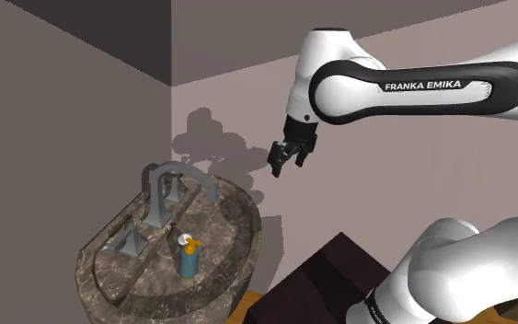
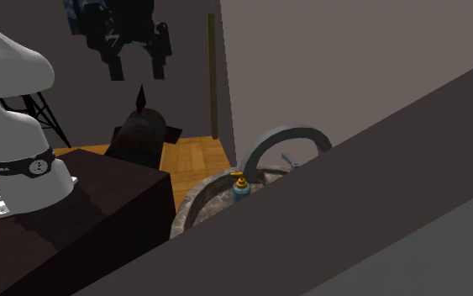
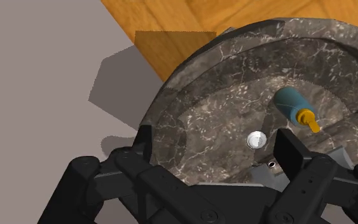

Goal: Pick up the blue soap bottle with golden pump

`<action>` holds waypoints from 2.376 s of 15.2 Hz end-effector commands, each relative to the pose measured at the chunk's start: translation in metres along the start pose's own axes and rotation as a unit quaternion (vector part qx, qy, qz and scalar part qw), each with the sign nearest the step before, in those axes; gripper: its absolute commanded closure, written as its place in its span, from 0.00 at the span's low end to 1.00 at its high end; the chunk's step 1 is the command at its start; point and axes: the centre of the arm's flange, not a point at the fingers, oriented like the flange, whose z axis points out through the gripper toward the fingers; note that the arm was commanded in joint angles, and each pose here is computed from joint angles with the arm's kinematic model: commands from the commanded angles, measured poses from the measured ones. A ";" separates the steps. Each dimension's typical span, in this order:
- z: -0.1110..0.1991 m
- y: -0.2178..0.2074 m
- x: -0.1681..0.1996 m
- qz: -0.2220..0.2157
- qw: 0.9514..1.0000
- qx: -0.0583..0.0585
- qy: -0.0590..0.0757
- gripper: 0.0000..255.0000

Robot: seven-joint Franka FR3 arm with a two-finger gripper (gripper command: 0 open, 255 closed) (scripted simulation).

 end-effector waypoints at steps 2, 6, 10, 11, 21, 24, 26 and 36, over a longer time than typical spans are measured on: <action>0.028 -0.022 0.016 0.001 1.000 0.001 -0.002 0.00; 0.063 -0.057 0.035 0.002 1.000 0.001 -0.006 0.00; 0.099 -0.091 0.054 0.004 1.000 0.002 -0.010 0.00; 0.108 -0.099 0.059 0.004 1.000 0.002 -0.011 0.00; 0.198 -0.185 0.106 0.007 1.000 0.003 -0.020 0.00; 0.226 -0.210 0.120 0.008 1.000 0.003 -0.023 0.00; 0.244 -0.227 0.129 0.008 1.000 0.003 -0.025 0.00; 0.290 -0.236 0.132 0.009 1.000 0.003 -0.025 0.00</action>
